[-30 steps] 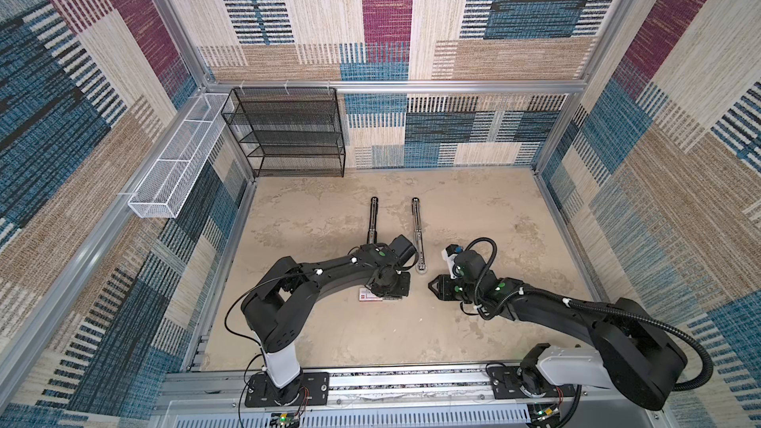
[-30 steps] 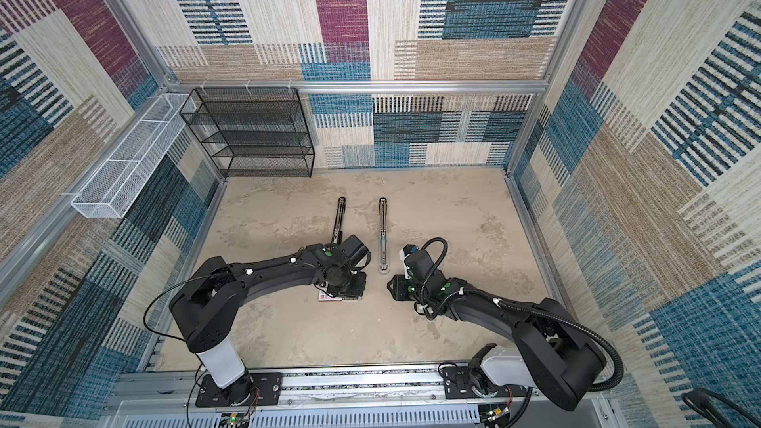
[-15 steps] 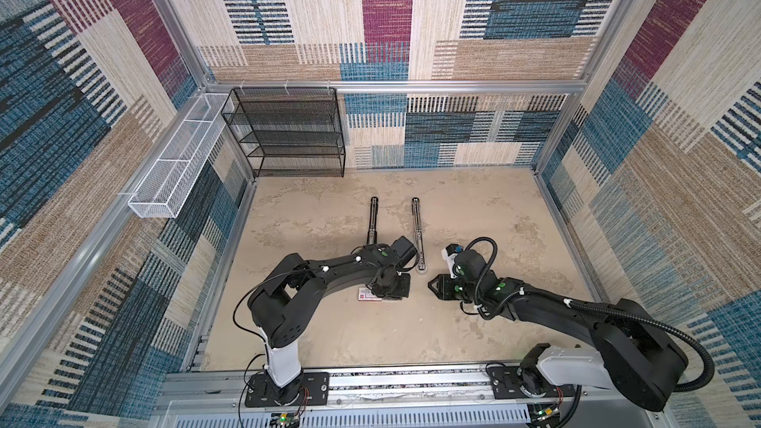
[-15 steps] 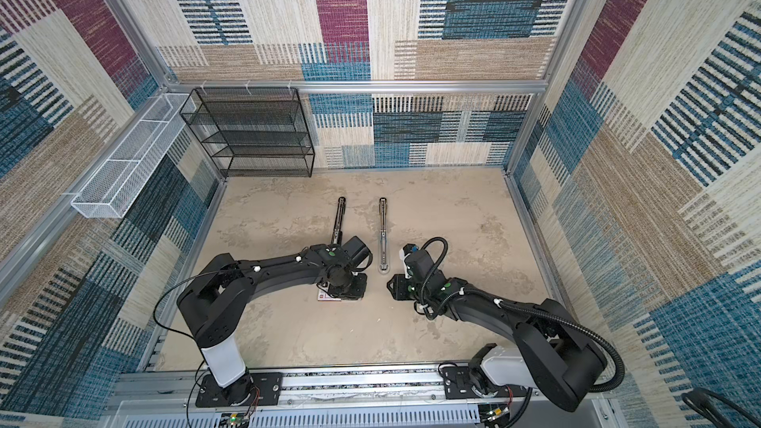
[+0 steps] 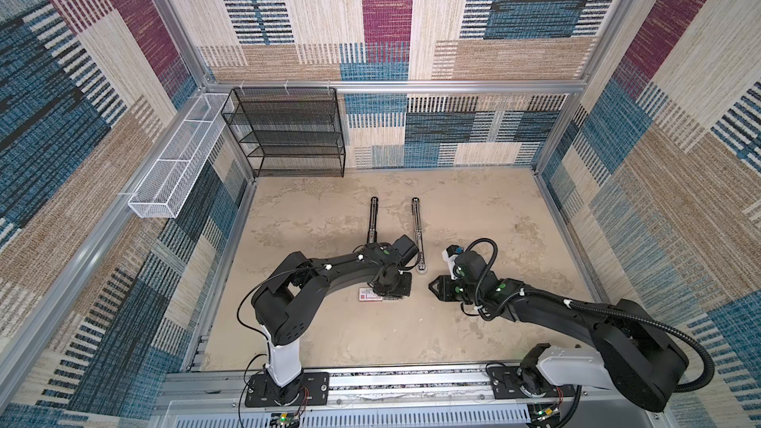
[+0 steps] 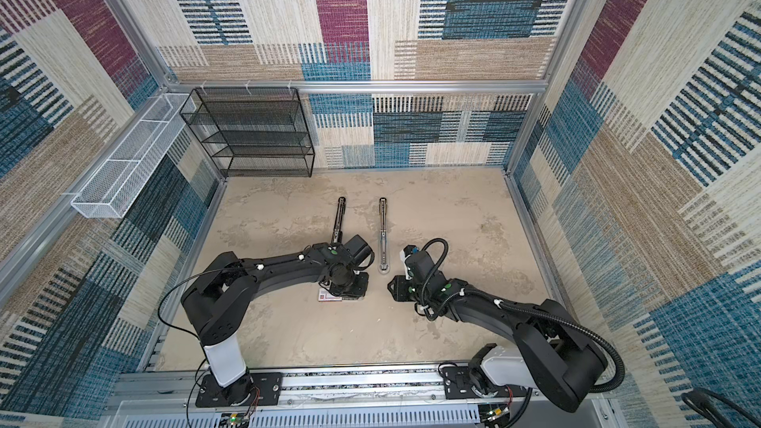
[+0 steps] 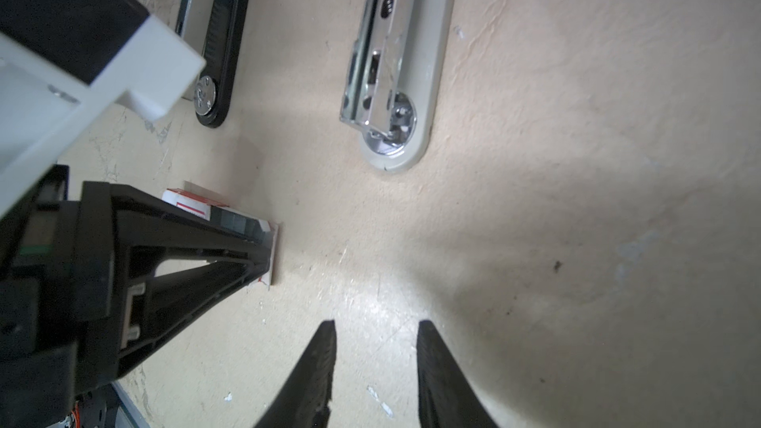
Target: Load the staples into the stapler
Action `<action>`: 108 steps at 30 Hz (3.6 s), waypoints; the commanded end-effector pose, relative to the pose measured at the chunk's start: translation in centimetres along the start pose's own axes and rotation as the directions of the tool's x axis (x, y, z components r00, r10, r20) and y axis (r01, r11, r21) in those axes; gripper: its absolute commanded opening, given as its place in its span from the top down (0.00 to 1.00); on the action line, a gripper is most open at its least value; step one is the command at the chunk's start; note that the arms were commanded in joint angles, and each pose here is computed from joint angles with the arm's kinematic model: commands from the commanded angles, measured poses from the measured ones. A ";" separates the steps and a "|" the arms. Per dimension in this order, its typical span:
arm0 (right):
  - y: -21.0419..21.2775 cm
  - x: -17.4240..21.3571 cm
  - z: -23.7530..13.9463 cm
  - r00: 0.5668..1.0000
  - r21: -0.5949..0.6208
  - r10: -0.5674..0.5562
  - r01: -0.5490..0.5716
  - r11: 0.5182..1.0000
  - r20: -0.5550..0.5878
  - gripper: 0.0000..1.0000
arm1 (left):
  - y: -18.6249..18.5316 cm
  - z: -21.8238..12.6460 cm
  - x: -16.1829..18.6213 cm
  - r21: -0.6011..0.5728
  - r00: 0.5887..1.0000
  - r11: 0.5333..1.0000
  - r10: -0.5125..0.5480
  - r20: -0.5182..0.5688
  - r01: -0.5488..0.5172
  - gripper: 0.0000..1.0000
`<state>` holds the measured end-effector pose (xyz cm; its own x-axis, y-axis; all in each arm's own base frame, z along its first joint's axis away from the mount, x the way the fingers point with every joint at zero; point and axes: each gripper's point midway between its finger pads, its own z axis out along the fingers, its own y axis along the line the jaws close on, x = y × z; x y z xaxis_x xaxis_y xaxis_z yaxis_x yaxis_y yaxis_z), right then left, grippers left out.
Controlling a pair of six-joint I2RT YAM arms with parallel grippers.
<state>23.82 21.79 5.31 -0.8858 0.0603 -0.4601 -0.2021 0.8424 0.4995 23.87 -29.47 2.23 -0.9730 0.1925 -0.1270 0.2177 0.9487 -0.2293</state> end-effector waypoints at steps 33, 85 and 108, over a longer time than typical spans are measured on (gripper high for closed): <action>0.9 -0.6 0.4 1.000 -0.038 -0.006 0.006 0.999 0.008 0.64 | -0.3 -2.6 0.8 0.005 0.992 0.996 0.092 -0.086 -0.092 1.00; 6.8 -10.2 -7.0 0.959 -0.408 0.000 0.121 0.905 0.285 0.61 | -4.6 -16.1 -6.1 0.509 0.930 0.836 0.002 0.368 -0.203 1.00; 13.8 -11.7 -15.9 0.922 -0.777 -0.066 0.358 0.517 0.381 0.45 | -9.7 -25.0 -4.6 0.791 0.845 0.404 -0.074 0.530 -0.461 1.00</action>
<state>25.78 24.12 27.65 -0.6699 0.2116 -0.7117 -0.7086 0.1040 0.6979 25.25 -33.00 26.72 -0.8132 -0.0337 -0.5810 0.5634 0.2041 -0.8006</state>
